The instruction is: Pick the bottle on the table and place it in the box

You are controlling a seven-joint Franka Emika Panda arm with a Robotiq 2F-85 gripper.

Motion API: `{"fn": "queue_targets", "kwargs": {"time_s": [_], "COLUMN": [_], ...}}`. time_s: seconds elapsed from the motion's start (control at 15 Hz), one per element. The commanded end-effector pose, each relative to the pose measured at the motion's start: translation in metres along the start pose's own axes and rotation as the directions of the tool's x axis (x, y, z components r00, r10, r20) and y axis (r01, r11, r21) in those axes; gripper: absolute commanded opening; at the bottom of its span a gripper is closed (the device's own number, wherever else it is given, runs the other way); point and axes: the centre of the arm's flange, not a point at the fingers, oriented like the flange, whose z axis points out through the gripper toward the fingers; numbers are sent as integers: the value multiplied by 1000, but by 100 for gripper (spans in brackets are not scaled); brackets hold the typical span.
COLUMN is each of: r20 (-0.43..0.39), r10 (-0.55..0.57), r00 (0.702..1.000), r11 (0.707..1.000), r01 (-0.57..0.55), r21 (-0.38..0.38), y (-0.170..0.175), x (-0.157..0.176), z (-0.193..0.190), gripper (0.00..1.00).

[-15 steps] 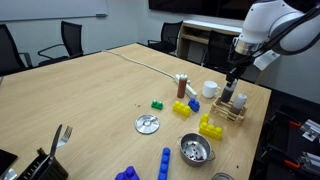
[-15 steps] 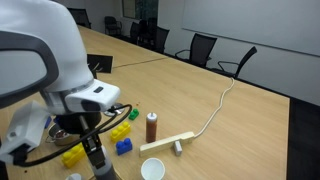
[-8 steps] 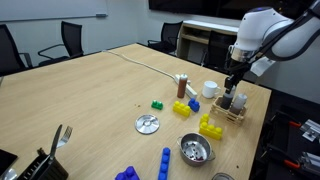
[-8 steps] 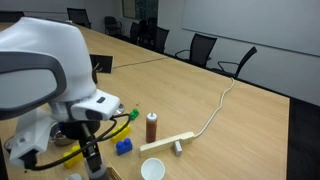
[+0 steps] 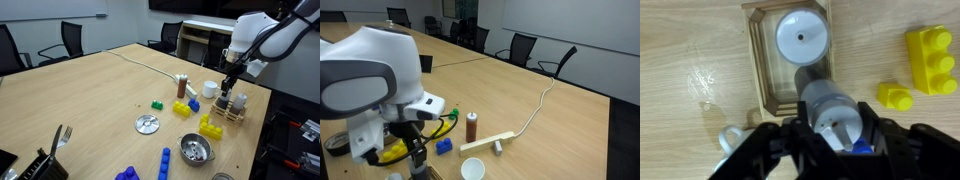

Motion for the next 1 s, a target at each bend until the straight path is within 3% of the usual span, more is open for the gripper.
{"fn": "queue_targets", "kwargs": {"time_s": [0.0,0.2,0.27,0.47,0.53,0.67,0.93], "r20": [18,11,-1,-56,-44,-65,-57], "r10": [-13,0,5,13,10,10,10], "r00": [1000,1000,1000,998,999,998,998], "r11": [999,999,999,999,999,999,999], "r01": [12,-1,-5,-11,-8,-8,-8], "r21": [40,51,51,48,41,42,41], "y": [3,6,6,5,4,4,5], "x": [3,0,-1,-6,5,3,-2], "z": [2,-6,-13,-47,-26,-43,-42], "gripper": [79,98,100,100,100,100,100]}}
